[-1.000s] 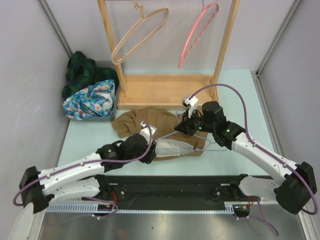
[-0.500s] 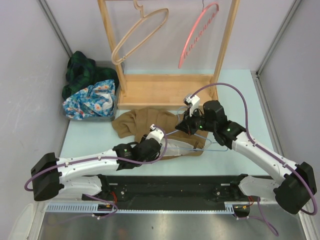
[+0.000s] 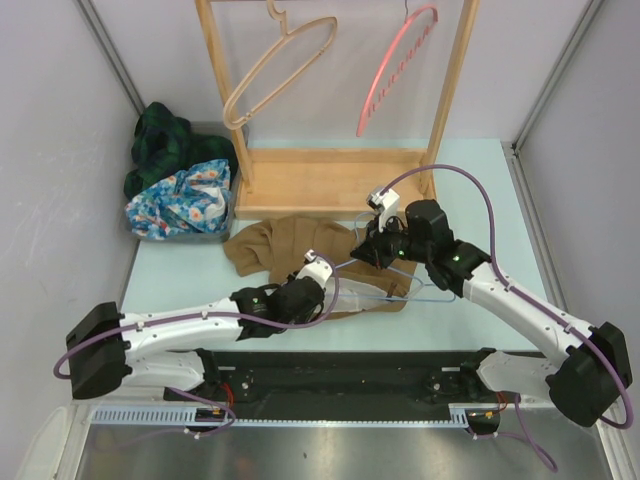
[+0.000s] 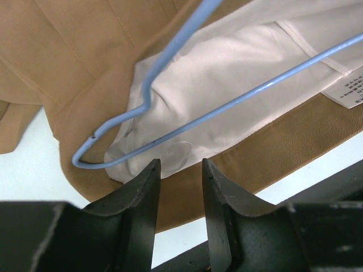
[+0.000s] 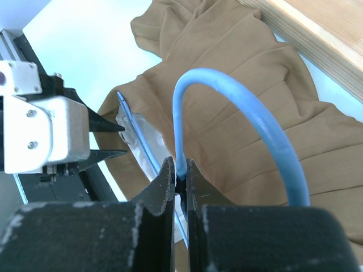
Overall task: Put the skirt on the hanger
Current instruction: Locate the hanging ribbon on the skirt
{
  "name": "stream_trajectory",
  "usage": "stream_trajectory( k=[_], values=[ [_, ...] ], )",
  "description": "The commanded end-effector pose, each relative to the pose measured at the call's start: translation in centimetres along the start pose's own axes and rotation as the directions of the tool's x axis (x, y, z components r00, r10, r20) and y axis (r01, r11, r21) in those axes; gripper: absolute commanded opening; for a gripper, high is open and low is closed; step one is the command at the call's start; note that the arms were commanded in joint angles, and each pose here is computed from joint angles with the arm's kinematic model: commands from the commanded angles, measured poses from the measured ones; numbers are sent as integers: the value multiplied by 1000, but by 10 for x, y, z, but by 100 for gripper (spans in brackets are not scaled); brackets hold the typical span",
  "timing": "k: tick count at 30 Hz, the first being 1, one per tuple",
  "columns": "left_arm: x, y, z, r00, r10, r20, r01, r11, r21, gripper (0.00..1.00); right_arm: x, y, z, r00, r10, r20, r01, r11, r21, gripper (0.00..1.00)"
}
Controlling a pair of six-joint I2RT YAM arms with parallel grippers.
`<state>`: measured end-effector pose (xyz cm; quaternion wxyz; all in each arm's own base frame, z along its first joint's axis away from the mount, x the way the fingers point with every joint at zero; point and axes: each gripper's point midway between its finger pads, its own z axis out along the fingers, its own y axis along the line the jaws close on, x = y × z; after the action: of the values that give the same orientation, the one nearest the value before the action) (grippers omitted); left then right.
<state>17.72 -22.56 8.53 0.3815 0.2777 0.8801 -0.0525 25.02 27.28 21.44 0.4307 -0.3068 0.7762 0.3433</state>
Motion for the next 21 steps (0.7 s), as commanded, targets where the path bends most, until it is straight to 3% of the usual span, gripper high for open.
stream_trajectory(
  k=[1, 7, 21],
  values=[
    [-10, -10, 3, 1000, 4, 27, -5, 1000, 31, 40, -26, -1, -3, 998, -9, 67, 9, 1000, 13, 0],
    [-13, -10, 10, 999, 32, 32, -32, 999, -5, 45, -26, 1, -3, 998, -5, 67, 5, 1000, 2, 0],
    [-18, 13, 16, 993, 106, 52, -94, 974, -204, 42, -25, 2, 1, 998, 11, 56, -10, 1000, -21, 0]
  ],
)
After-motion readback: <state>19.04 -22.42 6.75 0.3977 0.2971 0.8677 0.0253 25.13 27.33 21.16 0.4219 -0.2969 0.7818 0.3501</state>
